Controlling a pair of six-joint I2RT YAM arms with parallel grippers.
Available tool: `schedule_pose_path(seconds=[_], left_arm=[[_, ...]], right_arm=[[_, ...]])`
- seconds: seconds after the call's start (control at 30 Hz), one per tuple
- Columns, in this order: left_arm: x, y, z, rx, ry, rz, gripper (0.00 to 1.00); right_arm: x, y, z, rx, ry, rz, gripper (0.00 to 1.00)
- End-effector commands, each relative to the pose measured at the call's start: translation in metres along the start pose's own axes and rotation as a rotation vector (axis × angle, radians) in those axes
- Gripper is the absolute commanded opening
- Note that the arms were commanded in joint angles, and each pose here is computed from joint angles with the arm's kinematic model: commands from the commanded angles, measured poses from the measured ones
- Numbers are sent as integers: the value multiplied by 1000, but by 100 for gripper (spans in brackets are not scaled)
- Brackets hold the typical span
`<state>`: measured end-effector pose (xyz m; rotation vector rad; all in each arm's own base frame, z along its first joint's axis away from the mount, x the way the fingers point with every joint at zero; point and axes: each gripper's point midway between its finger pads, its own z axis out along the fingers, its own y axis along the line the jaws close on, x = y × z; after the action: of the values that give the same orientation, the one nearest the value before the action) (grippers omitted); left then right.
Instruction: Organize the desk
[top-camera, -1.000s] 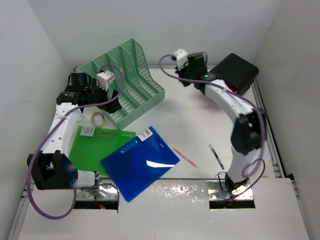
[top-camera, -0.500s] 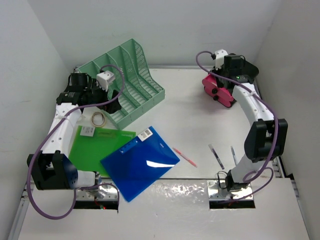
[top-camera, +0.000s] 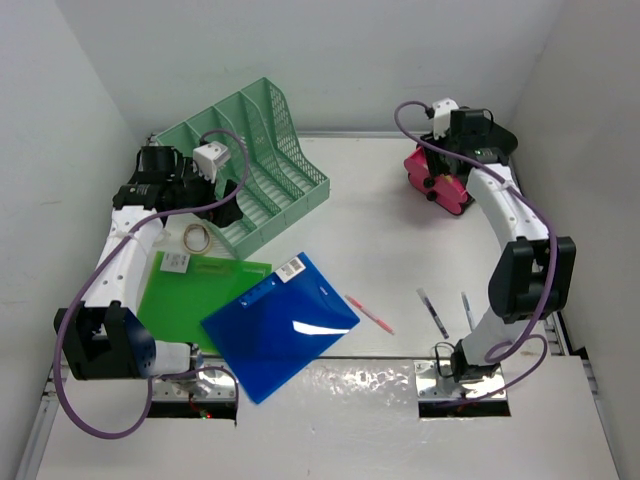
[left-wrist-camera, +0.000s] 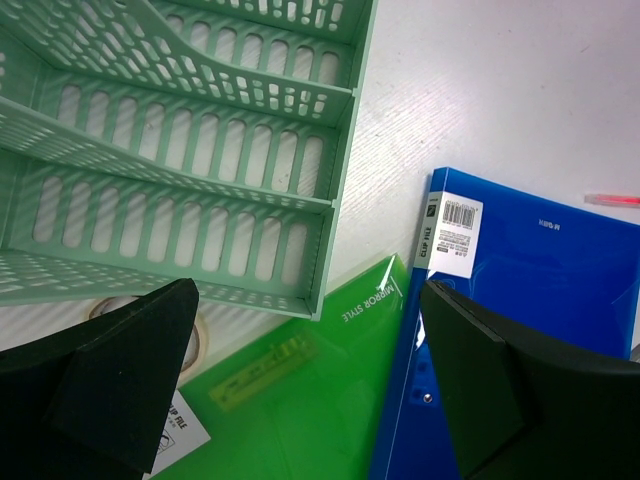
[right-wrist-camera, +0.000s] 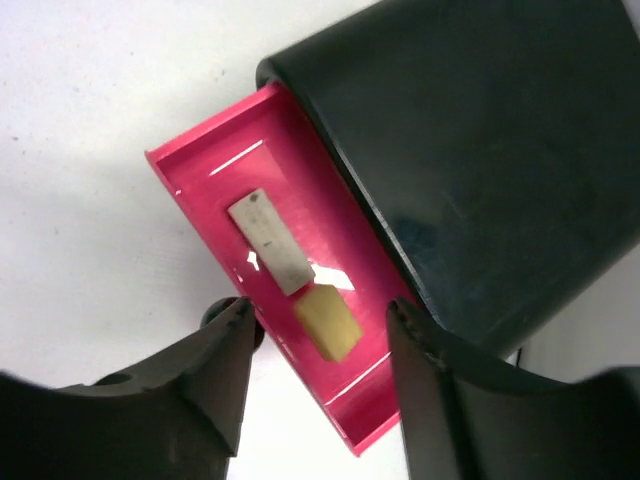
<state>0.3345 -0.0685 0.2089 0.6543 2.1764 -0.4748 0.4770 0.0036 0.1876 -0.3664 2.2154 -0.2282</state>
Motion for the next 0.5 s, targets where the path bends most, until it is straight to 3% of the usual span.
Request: schedule_pose_path(seconds=[0.0,0.1,0.2,0.23,0.27,0.33,0.37,0.43,0.47], left_arm=[[-14,-2,-9,-6,-60,32,92],[-13,-2,-9,-4,-58,32,92],[-13,-2,-9,-2,-59,31,92],[-13,-2,-9,-1,-58,30,92],[-13,-2,-9,-2,-59,31,92],[-14,-4,-9,8,-61,33,92],[-12,-4,-9,10,-59,29,92],[-11,-5,-8,17,-52,30,92],[-12,-5,-9,15,-52,34,92]], right_arm=[[-35,-18,-14,42,-77,-5,58],[-43,-18,-24,33,-85,7,63],[-43,-6,-43,23,-123,97,57],[-55,-9,-49,102,-196,132,49],[-28,-1,-44,148,-164,154,43],[-52,9,-72,232,-339,291,27],[-17,8,-67,330,-297,324,14],[-26,25,-76,332,-430,452,10],[-9,30,-67,349,-406,513,11]])
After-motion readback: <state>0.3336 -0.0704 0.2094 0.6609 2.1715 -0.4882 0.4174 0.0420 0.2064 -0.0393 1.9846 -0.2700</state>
